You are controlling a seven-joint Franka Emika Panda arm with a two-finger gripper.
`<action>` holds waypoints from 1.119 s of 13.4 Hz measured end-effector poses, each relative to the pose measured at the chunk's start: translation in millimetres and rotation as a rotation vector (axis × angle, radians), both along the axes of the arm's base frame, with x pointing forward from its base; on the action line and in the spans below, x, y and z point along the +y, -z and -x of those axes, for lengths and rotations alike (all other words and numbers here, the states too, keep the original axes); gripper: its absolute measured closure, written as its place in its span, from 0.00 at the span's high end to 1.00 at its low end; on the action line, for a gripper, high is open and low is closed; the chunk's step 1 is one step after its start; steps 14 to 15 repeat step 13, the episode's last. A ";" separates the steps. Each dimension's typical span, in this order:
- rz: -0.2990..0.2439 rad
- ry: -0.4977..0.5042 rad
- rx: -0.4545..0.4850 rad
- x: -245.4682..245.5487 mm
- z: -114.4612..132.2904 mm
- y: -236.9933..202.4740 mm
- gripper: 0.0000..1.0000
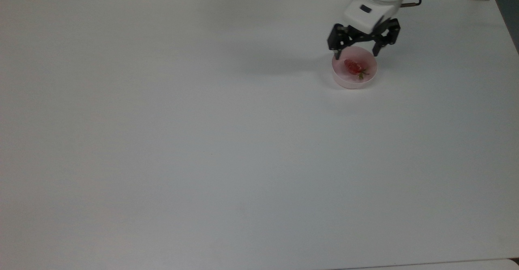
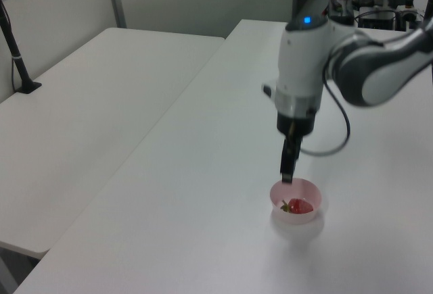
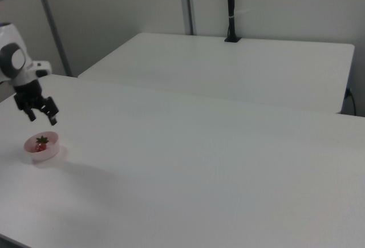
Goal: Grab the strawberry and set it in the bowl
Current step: 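Open the gripper to drop the strawberry into the pink bowl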
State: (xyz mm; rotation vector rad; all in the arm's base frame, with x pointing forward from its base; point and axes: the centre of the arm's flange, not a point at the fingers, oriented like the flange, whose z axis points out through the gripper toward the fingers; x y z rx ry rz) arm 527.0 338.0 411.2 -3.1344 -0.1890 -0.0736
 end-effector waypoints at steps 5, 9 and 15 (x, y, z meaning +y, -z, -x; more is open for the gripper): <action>0.091 0.132 -0.010 -199.2 -40.2 -105.4 1.00; 0.102 0.178 -0.007 -307.5 -39.8 -141.4 1.00; 0.103 0.230 0.000 -343.4 -41.3 -139.6 1.00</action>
